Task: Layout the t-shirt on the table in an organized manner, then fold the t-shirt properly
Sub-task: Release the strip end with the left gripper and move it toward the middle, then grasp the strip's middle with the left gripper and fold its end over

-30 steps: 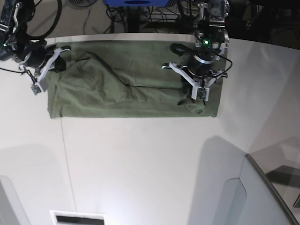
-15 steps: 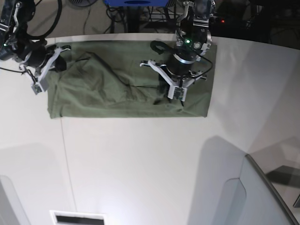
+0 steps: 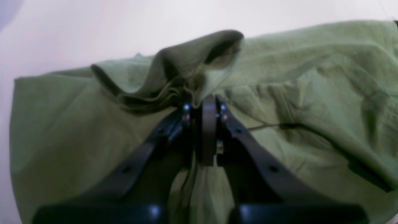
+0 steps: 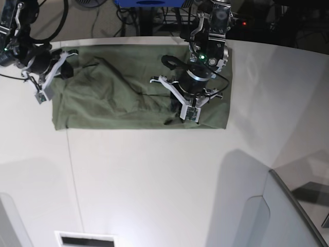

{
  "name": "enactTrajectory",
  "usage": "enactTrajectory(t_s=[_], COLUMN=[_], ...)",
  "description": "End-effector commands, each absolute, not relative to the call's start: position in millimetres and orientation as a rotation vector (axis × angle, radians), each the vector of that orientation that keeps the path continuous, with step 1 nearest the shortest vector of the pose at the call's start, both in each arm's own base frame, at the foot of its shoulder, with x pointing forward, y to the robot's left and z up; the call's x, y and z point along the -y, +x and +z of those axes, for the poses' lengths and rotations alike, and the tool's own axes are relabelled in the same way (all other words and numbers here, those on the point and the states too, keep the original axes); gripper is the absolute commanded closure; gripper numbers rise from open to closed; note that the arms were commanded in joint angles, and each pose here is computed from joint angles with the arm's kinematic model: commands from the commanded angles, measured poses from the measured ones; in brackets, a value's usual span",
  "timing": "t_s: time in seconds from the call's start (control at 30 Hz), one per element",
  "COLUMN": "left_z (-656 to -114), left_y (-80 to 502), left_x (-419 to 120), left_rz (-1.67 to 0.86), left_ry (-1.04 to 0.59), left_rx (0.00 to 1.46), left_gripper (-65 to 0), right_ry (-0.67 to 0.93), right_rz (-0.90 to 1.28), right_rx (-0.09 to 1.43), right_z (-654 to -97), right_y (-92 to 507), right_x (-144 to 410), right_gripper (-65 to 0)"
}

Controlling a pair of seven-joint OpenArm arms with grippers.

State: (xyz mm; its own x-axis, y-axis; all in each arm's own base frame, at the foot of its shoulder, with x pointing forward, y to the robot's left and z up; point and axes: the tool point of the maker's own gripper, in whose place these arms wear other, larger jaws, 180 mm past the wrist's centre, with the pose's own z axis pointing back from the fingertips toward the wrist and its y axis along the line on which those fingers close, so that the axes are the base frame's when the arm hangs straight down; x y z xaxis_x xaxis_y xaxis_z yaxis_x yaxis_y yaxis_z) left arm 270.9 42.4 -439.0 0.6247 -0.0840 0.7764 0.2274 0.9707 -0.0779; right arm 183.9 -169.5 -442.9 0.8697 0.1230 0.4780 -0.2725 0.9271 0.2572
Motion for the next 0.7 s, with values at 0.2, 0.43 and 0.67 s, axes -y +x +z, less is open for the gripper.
enactTrajectory(t_s=[0.2,0.43,0.67], left_z=[-438.4,-436.6,-445.7], left_y=[280.0,279.6,280.4], left_x=[-19.7,-5.8,-5.2], left_rz=[-0.218,-0.252,-0.257], left_ry=[-0.216,-0.238,-0.237], left_rx=[0.895,0.897,0.874], left_gripper=[0.0,0.0,0.0], right_ry=[0.325,0.324,0.324], right_rz=[0.218,0.215,0.215], right_rx=[0.509,0.510,0.513], right_z=[-435.7,-435.7,-435.1], right_y=[190.2,190.6,191.9], right_x=[171.5,172.5,172.5], right_gripper=[-1.8,-1.8,-1.8])
